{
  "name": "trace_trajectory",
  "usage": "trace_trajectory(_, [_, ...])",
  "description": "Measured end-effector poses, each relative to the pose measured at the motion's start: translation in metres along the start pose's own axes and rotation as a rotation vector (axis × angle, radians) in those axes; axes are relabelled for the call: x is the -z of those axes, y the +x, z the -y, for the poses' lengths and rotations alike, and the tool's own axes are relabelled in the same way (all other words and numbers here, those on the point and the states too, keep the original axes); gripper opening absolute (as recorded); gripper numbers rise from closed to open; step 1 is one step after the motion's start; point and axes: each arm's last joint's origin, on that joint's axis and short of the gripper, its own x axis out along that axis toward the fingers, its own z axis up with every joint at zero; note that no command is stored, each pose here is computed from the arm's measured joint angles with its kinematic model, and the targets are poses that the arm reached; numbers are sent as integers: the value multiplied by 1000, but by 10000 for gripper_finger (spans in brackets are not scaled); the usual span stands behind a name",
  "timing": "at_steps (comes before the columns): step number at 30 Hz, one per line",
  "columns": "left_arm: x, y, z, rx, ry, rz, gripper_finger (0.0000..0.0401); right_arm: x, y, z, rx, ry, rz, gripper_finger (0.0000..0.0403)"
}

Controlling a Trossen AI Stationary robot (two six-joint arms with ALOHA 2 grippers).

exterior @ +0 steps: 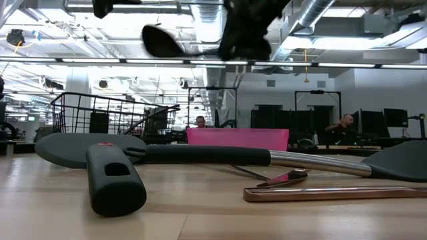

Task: Pick & Place Kitchen Items
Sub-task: Put the soup ladle into the white bin

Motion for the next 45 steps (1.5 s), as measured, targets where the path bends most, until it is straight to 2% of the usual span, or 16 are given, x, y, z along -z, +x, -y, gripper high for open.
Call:
trace_trajectory(3, [0,0,0,1,-2,2,255,-15,-24,1,4,32,150,62])
trace_trajectory(7, [-4,3,3,24,-4,38,257,-29,-44,-7,-71,59,309,62])
trace_trajectory(12, [-14,8,9,79,37,134,254,-35,-41,-29,-160,76,434,62])
trace_trajectory(17, [-19,24,14,102,65,180,255,-53,-42,-51,-282,101,714,62])
trace_trajectory(21, [-20,38,16,105,92,190,255,-62,-43,-56,-334,133,877,62])
trace_trajectory(29, [-24,60,27,235,127,222,254,-68,-50,-56,-337,117,982,62])
trace_trajectory(33, [-21,70,30,254,133,213,254,-70,-54,-55,-339,114,1031,62])
trace_trajectory(39, [-16,87,38,289,189,226,254,-71,-53,-52,-330,117,1026,62])
trace_trajectory(45, [-12,101,41,298,194,226,254,-71,-52,-52,-331,117,1024,62])
